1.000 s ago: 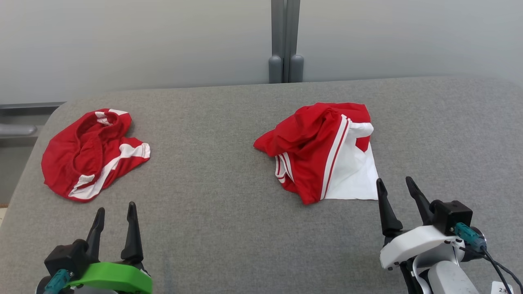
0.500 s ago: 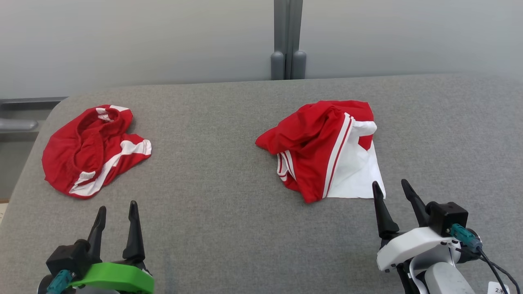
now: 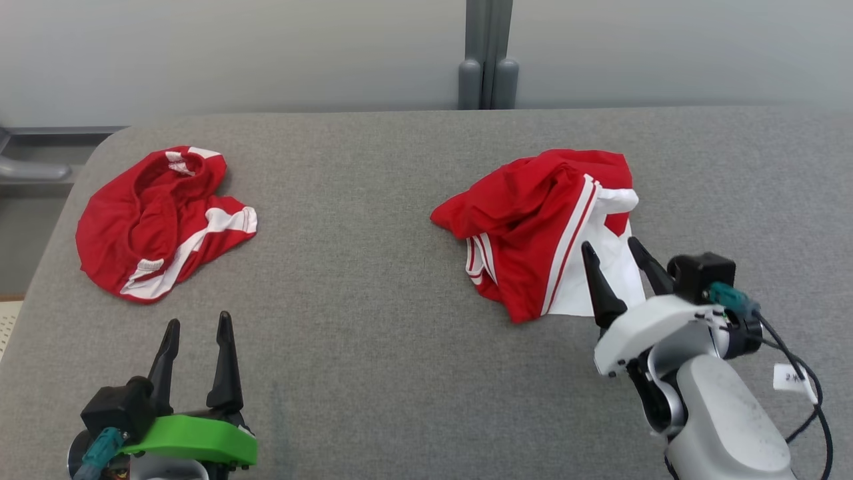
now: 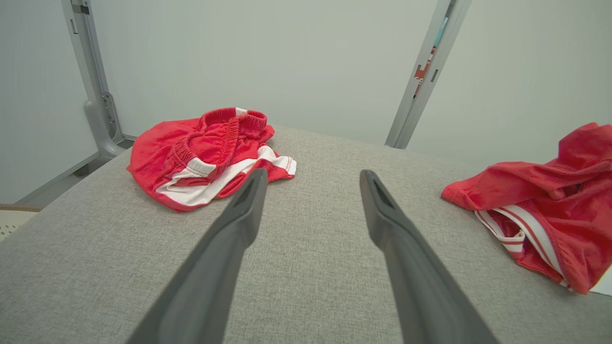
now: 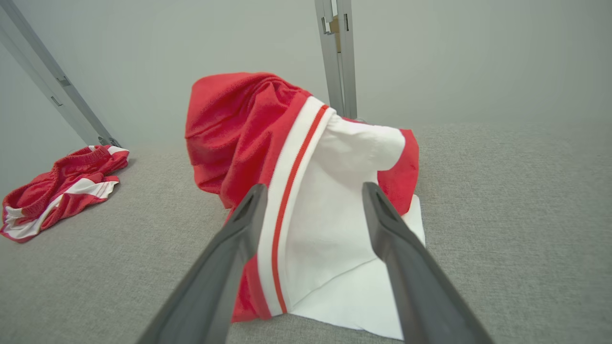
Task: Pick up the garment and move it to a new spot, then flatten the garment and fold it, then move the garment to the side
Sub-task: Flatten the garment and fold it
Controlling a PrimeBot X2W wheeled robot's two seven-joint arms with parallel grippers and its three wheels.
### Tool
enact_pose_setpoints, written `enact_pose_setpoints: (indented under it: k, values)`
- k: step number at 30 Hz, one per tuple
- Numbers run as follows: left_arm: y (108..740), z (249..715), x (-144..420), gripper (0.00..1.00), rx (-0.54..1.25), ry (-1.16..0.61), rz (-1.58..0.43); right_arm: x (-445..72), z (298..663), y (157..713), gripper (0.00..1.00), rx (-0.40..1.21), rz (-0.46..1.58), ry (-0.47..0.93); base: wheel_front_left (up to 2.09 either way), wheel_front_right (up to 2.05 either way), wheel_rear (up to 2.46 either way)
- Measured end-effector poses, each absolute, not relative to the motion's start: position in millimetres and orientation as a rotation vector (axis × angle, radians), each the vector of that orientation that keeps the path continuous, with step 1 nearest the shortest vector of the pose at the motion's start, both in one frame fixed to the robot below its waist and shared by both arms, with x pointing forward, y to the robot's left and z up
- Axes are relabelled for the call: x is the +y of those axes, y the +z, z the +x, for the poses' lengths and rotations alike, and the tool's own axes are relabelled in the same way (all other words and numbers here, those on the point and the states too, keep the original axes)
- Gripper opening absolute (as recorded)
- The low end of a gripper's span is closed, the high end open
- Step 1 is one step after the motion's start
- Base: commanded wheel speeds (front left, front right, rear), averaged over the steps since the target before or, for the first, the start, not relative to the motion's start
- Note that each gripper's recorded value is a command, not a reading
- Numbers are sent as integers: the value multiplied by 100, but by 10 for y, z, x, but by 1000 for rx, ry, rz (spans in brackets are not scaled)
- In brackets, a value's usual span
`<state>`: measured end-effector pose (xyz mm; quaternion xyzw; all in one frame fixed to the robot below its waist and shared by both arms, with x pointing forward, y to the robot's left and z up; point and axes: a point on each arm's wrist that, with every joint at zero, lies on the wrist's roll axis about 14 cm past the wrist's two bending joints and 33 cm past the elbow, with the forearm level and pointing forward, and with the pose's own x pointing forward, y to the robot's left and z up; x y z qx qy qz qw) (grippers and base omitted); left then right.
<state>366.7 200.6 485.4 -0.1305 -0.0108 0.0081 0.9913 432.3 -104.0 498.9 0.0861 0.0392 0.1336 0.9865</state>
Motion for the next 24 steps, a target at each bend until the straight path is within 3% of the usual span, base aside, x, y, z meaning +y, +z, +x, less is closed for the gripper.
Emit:
enact_pose_setpoints:
  k: [7, 12, 13, 14, 24]
  values:
    - [4841, 3724, 2045, 100, -22, 31, -267, -785, 4636, 4808, 100, 256, 194, 328, 0, 0, 0]
    - [4790, 3696, 2116, 100, -9, 57, -267, -573, 4743, 4737, 100, 288, 190, 377, 0, 0, 0]
    - [4788, 3692, 2131, 100, -9, 62, -267, -545, 4755, 4737, 38, 282, 187, 384, 0, 0, 0]
    - [4787, 3688, 2145, 100, -10, 66, -268, -508, 4772, 4751, 0, 268, 183, 392, 0, 0, 0]
    - [4835, 3626, 2236, 100, -27, 92, -262, -135, 4959, 5651, 0, -60, 119, 507, 0, 0, 0]
